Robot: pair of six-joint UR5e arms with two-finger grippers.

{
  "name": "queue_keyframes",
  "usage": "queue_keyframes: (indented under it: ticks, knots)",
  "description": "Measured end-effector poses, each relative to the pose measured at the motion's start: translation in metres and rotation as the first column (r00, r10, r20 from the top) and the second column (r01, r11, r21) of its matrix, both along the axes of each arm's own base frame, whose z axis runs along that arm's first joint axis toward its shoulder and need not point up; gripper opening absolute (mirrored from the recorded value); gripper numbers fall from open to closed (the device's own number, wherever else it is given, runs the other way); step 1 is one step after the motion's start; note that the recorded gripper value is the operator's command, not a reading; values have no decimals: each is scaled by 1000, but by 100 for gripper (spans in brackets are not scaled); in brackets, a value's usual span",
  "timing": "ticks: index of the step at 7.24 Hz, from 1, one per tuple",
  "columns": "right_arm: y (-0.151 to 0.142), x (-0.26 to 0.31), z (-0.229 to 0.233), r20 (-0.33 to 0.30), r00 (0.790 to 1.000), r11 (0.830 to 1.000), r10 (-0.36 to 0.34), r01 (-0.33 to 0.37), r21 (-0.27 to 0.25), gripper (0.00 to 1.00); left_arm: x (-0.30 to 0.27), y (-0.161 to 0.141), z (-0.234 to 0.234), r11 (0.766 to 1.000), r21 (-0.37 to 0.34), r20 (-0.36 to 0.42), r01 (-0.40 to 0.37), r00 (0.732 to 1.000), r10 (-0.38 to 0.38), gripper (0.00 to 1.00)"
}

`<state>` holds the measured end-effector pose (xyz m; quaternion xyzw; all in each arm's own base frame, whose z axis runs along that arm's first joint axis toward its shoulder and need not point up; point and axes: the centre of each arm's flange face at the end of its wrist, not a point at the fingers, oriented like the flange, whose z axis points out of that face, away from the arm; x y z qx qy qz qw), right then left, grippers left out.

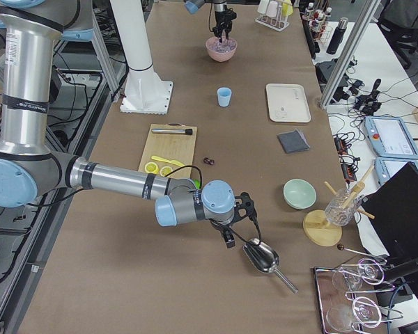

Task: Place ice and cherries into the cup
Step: 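Lower the left gripper into the pink bowl and grasp an ice cube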

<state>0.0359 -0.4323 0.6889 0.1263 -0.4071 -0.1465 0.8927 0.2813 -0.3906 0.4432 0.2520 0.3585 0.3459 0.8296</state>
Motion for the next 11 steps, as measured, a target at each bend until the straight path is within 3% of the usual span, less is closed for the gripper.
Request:
queue_keyframes:
  ticks: [7,11]
  knots:
    - [0,0,3,-1,1000,1000,1,-1,-7,100,19,11,14,999,-25,18,-35,999,35,54]
    - [2,0,4,-2,1000,1000,0,0,-10,100,26,14,19,997,-48,12,-64,998,65,48]
